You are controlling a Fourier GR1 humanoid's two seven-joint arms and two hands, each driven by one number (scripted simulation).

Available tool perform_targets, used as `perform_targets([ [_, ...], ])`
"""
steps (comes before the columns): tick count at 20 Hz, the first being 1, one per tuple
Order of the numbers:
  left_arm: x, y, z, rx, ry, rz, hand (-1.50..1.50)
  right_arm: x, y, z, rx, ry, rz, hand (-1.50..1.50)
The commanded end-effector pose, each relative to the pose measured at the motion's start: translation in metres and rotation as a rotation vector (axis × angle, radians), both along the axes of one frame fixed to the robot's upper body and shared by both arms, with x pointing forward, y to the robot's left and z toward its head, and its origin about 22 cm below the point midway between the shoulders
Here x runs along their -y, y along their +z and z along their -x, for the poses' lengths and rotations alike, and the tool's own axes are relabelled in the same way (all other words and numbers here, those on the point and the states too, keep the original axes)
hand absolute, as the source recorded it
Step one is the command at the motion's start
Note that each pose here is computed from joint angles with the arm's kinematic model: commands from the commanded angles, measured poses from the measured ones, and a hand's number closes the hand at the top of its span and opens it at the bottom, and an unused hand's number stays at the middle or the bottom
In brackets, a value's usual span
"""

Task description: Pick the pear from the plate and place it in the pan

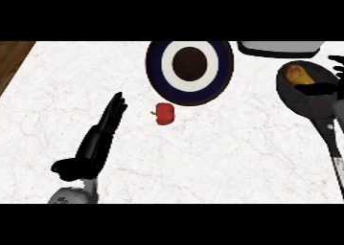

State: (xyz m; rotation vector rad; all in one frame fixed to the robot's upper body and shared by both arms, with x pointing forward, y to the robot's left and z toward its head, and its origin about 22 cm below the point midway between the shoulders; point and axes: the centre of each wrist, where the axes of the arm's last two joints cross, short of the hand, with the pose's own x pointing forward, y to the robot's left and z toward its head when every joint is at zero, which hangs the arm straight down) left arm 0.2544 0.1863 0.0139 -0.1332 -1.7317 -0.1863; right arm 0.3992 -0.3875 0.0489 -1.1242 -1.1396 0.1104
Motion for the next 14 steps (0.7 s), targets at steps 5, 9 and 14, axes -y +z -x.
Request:
perform_targets([
  [5,-0.002,0.003,0.002,-0.013,0.012,-0.008,0.0,0.009,0.001,0.005,0.336,-0.022,-0.089,-1.5],
  [9,-0.015,0.002,-0.003,-0.021,0.038,-0.001,0.0,0.021,0.003,0.01,0.394,-0.029,-0.205,-1.5],
  [14,0.003,-0.022,0.009,-0.021,0.059,-0.013,0.0,0.047,-0.009,0.031,0.473,0.038,-0.34,-1.5],
])
